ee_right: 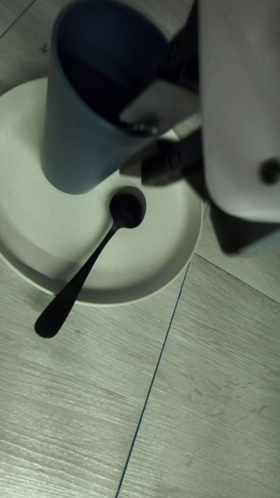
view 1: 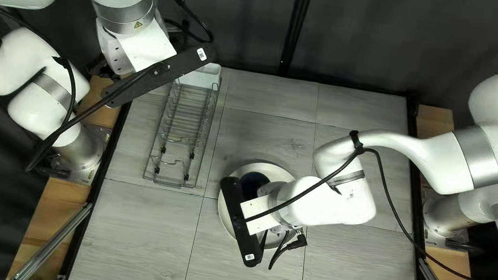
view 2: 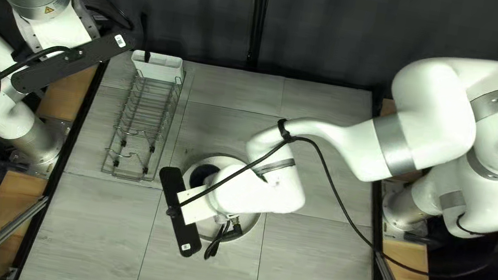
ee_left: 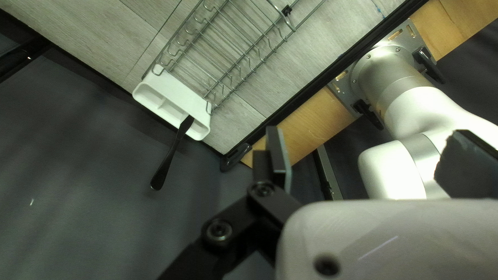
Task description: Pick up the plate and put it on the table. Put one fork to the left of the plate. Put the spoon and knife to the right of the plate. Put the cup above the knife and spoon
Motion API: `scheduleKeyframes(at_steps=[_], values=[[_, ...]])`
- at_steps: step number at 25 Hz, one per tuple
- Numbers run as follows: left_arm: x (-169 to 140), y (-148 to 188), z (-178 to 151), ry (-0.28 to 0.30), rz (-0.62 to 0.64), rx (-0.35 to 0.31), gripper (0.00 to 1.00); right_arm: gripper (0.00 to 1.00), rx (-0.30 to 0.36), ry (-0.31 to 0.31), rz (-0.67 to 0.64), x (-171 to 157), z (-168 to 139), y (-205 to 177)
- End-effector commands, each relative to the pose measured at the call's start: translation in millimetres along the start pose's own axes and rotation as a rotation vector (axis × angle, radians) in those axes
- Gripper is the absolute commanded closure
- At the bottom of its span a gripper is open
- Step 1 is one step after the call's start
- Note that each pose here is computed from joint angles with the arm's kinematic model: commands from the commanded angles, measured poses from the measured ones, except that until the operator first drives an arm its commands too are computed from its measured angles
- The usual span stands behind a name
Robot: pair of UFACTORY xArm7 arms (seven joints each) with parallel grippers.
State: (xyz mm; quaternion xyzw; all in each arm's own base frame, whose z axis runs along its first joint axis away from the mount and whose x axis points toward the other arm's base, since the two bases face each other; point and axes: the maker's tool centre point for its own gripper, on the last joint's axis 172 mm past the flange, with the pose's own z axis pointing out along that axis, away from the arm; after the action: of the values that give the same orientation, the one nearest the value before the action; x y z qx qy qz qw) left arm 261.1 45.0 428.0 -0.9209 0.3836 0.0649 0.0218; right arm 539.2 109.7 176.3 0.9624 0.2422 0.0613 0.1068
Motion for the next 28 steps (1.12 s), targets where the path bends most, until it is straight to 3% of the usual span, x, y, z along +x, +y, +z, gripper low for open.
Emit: scheduleKeyframes(at_steps=[1, 9, 17, 23, 28], values=[[0.0, 0.0, 0.0, 0.000, 0.000, 0.000, 0.00, 1.00, -0.020, -0.010, 0.005, 3.7, -18.9, 6.1], [0.0, 0.0, 0.0, 0.000, 0.000, 0.000, 0.00, 1.00, -0.055, -0.034, 0.008, 8.6, -45.6, 13.4], [0.0, 0.0, 0.0, 0.000, 0.000, 0.000, 0.00, 1.00, -0.124, -0.059, 0.030, -7.0, -109.4, 11.8], [0.0, 0.0, 0.0, 0.000, 0.000, 0.000, 0.00, 1.00, -0.208, -0.084, 0.052, -16.9, -169.4, 10.2], [0.0, 0.0, 0.0, 0.000, 0.000, 0.000, 0.00, 1.00, -0.271, -0.096, 0.070, -27.7, -199.8, 8.0]])
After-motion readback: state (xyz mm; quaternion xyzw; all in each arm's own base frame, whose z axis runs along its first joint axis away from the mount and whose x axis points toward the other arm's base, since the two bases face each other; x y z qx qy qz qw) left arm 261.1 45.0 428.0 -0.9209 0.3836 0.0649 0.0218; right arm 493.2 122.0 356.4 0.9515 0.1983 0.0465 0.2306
